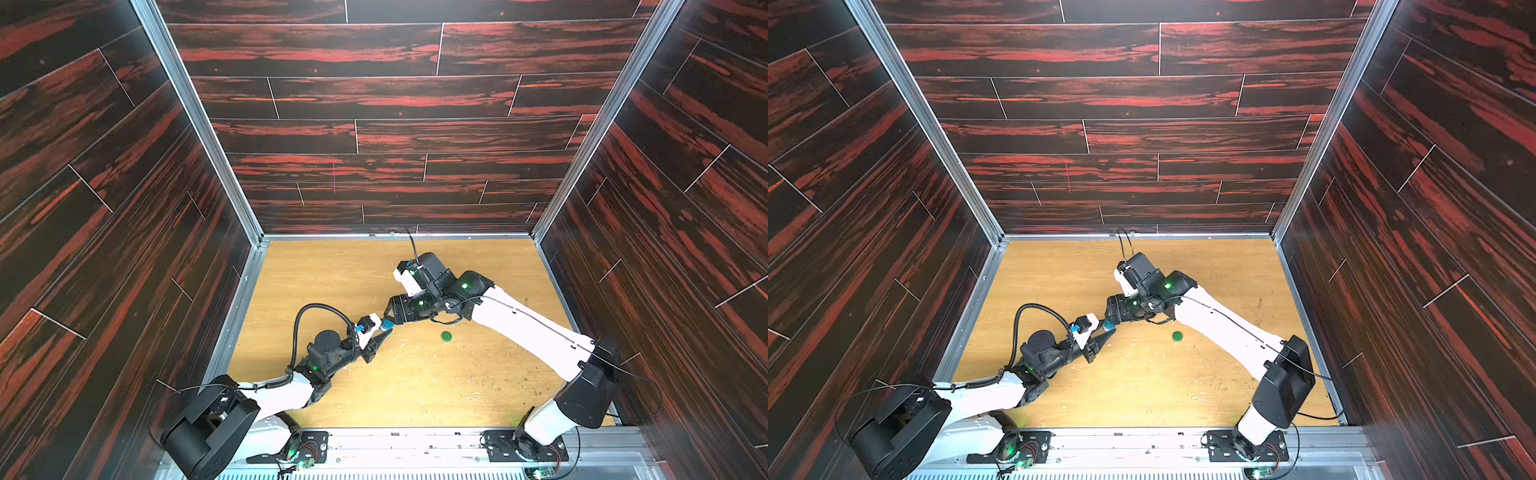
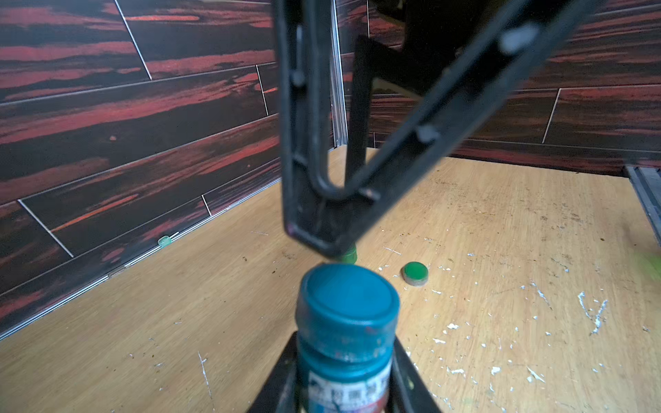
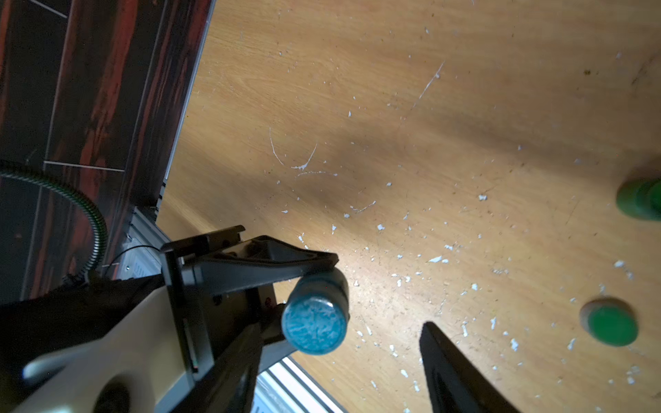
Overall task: Close the paint jar lid
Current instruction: Screw the lid onto the paint jar.
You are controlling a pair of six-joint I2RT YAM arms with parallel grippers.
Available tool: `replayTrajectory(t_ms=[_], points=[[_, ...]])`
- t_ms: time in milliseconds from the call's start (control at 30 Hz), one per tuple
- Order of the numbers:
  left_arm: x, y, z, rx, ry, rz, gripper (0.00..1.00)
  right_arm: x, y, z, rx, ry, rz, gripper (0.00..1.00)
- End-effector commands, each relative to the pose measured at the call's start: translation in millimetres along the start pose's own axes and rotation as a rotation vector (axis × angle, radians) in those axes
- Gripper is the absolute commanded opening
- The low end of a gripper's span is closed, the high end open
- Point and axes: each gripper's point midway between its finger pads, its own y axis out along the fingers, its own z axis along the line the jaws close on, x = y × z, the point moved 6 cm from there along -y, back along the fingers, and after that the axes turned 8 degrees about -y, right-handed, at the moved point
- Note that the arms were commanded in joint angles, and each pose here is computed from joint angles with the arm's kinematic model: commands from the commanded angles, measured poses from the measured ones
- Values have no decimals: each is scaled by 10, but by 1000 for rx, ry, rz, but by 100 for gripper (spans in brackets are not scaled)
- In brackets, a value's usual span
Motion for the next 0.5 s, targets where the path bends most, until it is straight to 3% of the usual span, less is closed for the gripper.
replayTrajectory(t_ms=[0, 467], points=[[115, 54, 24, 7, 19, -33, 26, -19, 26, 29, -19, 53, 23, 69], [103, 72, 14, -7, -3, -33, 26, -82, 251, 69, 11, 74, 56, 59]])
